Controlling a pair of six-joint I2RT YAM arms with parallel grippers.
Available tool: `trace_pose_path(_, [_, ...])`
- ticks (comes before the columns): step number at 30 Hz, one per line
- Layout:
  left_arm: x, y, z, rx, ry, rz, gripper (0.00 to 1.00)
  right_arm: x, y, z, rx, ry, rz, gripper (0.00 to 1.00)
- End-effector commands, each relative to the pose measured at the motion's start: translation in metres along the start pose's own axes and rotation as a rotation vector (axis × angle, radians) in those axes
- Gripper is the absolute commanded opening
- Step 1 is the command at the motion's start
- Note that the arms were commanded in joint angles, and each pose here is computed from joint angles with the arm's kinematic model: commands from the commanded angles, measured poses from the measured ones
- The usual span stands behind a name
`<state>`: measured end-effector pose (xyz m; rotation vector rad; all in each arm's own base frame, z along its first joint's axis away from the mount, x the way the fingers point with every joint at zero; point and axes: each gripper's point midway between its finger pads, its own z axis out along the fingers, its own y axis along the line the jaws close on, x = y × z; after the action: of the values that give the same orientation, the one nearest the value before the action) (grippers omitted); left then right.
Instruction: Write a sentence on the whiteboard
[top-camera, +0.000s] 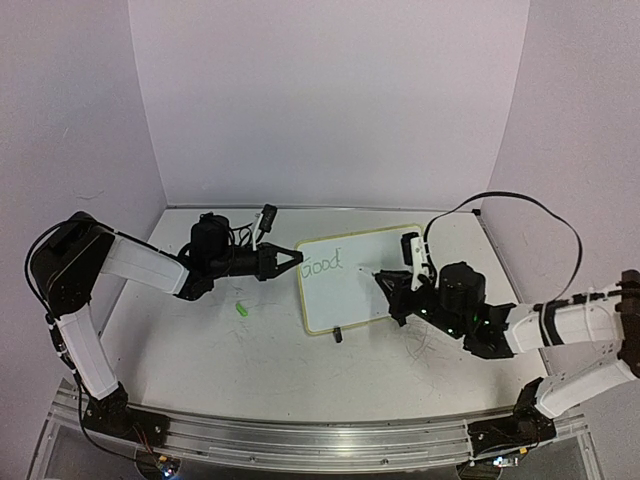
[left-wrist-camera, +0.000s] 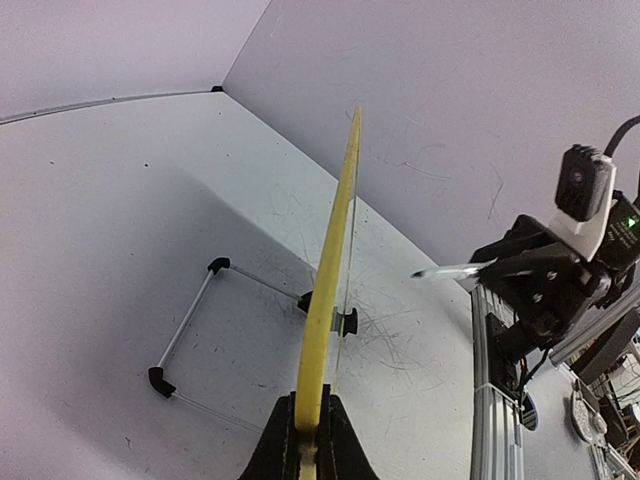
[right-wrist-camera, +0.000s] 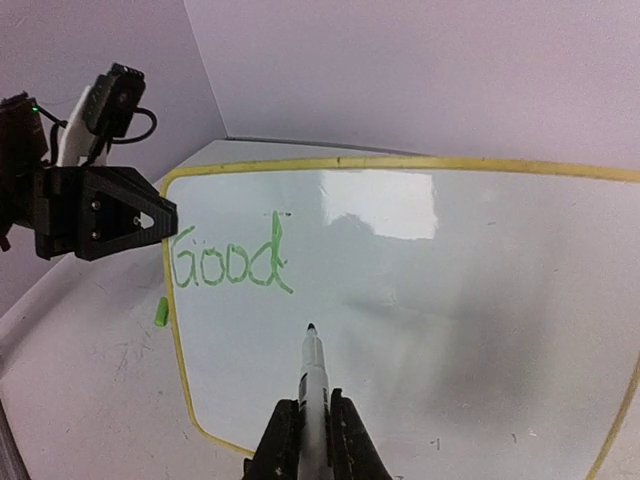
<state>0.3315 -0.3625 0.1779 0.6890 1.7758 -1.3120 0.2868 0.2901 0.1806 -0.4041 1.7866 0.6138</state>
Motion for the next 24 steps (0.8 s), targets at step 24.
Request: trace_pose_path(24, [-0.02, -0.003, -0.003, -0.029, -0.043, 0.055, 0.0, -0.076, -0.007, -0.013, 0.086, -0.222, -0.132, 0.0])
